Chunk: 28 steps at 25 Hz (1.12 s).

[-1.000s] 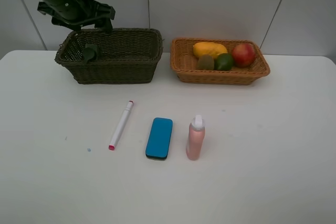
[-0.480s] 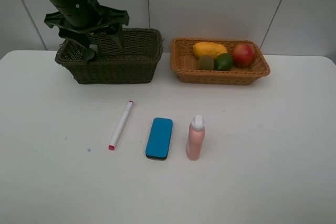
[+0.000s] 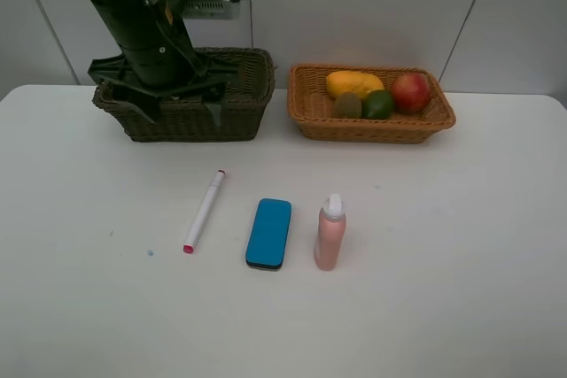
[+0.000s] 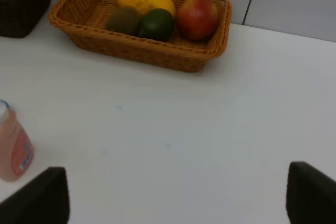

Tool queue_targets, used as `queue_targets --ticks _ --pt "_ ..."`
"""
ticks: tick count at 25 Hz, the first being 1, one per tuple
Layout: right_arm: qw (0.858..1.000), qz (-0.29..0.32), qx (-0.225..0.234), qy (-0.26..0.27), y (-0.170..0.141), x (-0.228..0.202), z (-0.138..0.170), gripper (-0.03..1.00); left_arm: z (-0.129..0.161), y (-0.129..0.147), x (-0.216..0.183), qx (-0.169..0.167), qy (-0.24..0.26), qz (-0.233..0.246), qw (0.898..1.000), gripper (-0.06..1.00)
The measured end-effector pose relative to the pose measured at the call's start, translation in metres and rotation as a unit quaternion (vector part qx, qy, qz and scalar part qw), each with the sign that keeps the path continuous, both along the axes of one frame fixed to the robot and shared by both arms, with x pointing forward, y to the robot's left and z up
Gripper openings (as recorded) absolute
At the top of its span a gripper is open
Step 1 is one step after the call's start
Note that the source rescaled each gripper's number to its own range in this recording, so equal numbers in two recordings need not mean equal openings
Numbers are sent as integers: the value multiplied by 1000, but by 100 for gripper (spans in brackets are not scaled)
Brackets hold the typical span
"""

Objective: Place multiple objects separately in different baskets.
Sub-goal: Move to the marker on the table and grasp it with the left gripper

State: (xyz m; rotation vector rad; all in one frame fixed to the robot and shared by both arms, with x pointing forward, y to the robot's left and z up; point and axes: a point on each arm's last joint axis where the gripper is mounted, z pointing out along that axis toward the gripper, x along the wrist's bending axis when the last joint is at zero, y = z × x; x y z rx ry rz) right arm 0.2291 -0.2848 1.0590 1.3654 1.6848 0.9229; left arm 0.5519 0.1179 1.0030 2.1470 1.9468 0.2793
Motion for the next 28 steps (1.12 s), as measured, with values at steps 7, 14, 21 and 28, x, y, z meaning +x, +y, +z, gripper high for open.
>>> queue_targets --ticks 7,14,21,28 --pt "1000 0 0 0 0 0 0 100 -41 0 -18 -53 16 43 998 100" --pt "1000 0 0 0 0 0 0 100 -64 6 -31 -64 34 76 994 100" --pt "1000 0 0 0 0 0 0 100 -90 5 -29 -49 62 84 993 100" --pt "1000 0 0 0 0 0 0 100 -109 3 -26 -38 77 83 993 100"
